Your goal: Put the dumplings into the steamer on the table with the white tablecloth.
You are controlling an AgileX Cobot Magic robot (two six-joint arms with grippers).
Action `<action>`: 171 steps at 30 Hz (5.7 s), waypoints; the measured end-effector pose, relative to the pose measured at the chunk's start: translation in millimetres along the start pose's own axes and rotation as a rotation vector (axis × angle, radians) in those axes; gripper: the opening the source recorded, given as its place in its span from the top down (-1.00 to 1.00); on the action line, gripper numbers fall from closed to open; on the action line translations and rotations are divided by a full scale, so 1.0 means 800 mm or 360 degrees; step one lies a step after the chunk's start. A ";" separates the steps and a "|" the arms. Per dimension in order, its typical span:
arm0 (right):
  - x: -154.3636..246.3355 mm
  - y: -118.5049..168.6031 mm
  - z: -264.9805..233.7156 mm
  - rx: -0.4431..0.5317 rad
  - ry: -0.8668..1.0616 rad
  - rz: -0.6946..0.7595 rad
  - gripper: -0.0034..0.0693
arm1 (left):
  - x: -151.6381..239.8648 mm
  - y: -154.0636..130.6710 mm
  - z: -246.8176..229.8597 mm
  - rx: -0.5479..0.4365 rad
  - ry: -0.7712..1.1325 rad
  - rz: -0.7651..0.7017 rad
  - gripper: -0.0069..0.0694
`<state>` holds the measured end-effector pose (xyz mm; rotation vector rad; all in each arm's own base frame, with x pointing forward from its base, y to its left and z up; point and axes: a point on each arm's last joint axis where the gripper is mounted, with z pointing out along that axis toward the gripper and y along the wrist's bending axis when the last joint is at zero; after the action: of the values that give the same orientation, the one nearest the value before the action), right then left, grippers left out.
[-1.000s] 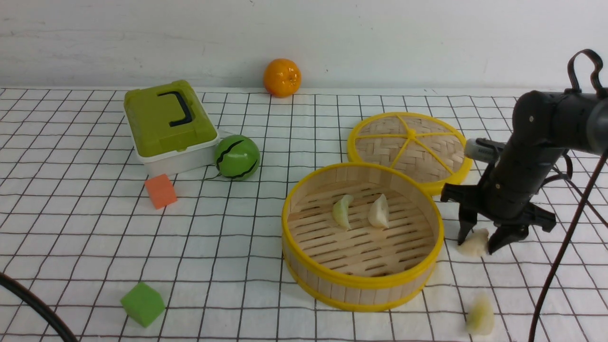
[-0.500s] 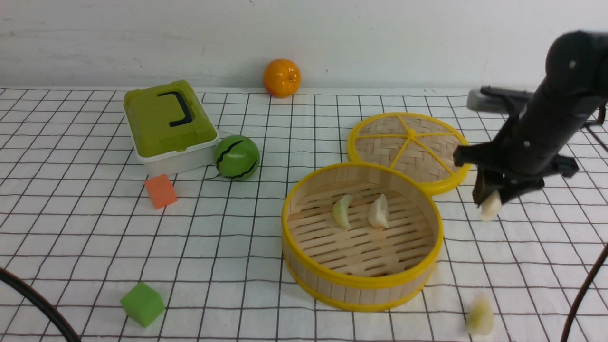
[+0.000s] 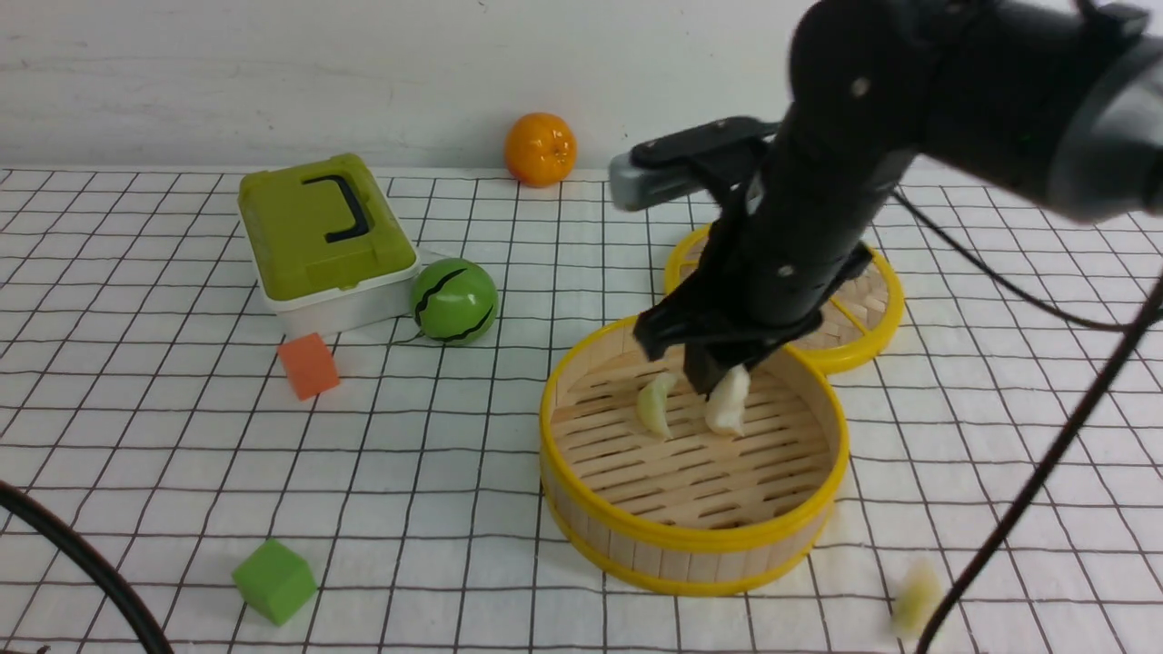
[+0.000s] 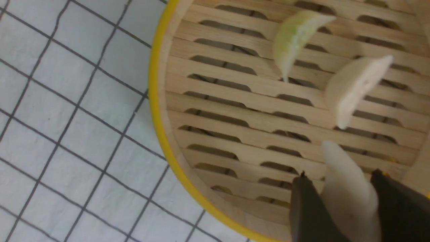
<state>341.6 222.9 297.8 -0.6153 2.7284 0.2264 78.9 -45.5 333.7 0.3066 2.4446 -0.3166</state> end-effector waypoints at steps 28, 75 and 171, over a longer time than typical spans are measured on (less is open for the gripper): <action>0.012 0.022 0.075 0.0151 0.0308 -0.0009 -0.20 | 0.002 -0.003 0.000 0.0047 0.0029 -0.0026 0.67; 0.179 -0.114 0.108 0.0233 0.0201 0.0696 0.27 | 0.004 -0.003 0.000 0.0041 0.0061 -0.0028 0.58; 0.276 -0.045 -0.207 -0.0025 -0.1019 -0.0107 0.77 | 0.001 -0.004 0.000 0.0057 0.0014 -0.0028 0.35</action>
<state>122.5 67.7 370.5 -0.5245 2.0893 0.3574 77.4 -48.5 333.5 0.3025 2.4540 -0.3675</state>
